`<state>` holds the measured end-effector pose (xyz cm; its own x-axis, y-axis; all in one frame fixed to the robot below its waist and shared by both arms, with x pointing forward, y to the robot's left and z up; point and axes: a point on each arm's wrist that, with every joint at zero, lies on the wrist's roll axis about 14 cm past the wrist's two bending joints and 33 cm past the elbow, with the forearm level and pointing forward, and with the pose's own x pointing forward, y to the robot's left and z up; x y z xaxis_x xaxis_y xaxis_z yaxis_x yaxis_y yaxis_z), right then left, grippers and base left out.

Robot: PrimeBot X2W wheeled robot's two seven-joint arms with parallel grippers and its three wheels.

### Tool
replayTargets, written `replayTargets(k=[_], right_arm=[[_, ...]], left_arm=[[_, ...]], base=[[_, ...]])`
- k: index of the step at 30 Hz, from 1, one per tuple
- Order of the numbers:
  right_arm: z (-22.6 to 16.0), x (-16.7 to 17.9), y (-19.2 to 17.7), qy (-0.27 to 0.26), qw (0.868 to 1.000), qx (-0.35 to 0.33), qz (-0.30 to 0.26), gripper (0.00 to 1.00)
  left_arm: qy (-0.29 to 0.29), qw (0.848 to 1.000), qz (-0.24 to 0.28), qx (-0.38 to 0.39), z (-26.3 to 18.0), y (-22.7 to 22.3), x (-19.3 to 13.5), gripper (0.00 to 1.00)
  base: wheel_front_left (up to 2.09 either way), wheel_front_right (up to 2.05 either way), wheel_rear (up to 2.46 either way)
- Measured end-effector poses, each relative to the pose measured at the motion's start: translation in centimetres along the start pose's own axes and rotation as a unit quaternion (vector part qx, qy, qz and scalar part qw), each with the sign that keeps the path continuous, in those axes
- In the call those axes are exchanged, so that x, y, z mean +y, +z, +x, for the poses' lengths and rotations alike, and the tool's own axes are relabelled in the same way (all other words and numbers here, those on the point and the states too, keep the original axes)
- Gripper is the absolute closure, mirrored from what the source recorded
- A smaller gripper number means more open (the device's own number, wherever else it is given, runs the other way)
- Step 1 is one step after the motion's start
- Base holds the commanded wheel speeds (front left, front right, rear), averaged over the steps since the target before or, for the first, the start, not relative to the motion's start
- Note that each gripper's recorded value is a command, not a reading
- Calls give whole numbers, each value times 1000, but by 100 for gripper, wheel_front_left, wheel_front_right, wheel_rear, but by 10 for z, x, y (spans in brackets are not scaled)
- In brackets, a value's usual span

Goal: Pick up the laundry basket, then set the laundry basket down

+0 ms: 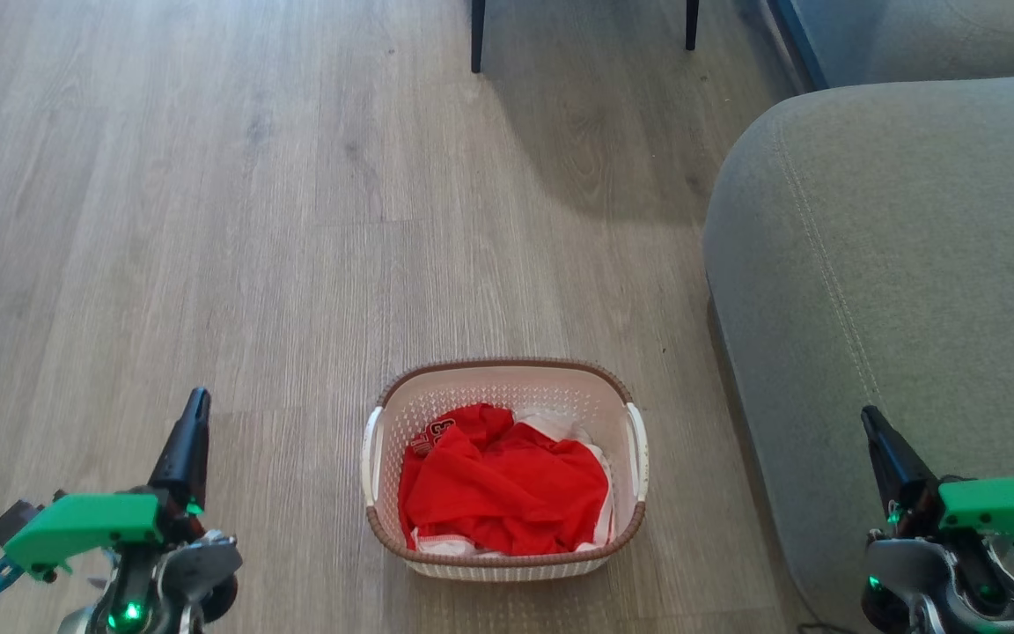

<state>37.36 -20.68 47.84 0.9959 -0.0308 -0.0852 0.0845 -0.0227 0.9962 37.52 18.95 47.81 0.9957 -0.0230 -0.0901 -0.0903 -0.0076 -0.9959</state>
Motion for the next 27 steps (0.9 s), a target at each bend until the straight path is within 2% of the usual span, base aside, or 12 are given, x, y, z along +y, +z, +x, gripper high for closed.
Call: replayTargets(k=[27], right_arm=[[0, 0, 0, 0, 1000, 0, 0, 100]], left_arm=[[0, 1000, 0, 0, 0, 0, 0, 100]], base=[[0, 0, 0]])
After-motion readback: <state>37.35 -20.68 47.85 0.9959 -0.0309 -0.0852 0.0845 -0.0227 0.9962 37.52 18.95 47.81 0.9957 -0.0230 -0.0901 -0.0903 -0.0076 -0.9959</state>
